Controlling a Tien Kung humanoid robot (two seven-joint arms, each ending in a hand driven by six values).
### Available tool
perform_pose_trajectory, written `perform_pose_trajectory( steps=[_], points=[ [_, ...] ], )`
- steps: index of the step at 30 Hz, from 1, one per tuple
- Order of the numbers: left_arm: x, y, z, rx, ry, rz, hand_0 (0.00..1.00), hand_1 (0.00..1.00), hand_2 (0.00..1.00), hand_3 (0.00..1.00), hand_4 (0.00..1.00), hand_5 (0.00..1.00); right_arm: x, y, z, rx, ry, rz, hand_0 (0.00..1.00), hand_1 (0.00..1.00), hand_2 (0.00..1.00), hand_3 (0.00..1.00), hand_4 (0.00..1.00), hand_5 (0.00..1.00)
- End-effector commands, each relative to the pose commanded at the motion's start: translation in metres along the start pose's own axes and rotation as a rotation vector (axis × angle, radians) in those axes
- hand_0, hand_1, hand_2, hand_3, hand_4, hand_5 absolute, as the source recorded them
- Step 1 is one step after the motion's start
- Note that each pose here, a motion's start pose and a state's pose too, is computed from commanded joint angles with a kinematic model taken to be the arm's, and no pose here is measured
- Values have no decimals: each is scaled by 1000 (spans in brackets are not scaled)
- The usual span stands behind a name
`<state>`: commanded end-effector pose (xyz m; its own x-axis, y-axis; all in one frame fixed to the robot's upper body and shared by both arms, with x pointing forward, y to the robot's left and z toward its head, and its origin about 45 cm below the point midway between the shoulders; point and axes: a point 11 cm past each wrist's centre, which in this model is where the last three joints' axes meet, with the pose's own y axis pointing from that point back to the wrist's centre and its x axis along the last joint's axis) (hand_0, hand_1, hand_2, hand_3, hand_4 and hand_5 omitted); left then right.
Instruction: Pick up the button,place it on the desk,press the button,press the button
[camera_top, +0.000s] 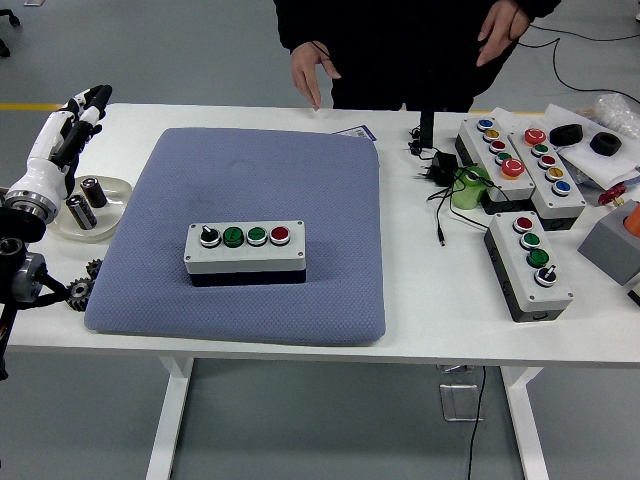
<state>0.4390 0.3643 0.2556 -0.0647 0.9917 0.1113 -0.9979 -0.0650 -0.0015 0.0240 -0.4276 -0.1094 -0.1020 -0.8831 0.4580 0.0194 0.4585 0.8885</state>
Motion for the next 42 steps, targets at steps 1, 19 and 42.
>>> perform_pose_trajectory(
  steps=[1, 19, 42],
  points=[
    [0, 0, 0, 0, 38, -4, 888, 903, 955, 930, 835, 975, 0, 0, 0, 0, 0, 0, 774, 744, 747, 596, 212, 156],
    [-1, 0, -5, 25, 395, -1, 905, 906, 947, 924, 813, 998, 0, 0, 1, -3, -1, 1, 773, 743, 747, 595, 211, 159],
    [2, 0, -9, 35, 395, 33, 923, 917, 960, 946, 802, 998, -1, 0, 0, -2, -1, 0, 773, 743, 746, 595, 211, 157]
  ],
)
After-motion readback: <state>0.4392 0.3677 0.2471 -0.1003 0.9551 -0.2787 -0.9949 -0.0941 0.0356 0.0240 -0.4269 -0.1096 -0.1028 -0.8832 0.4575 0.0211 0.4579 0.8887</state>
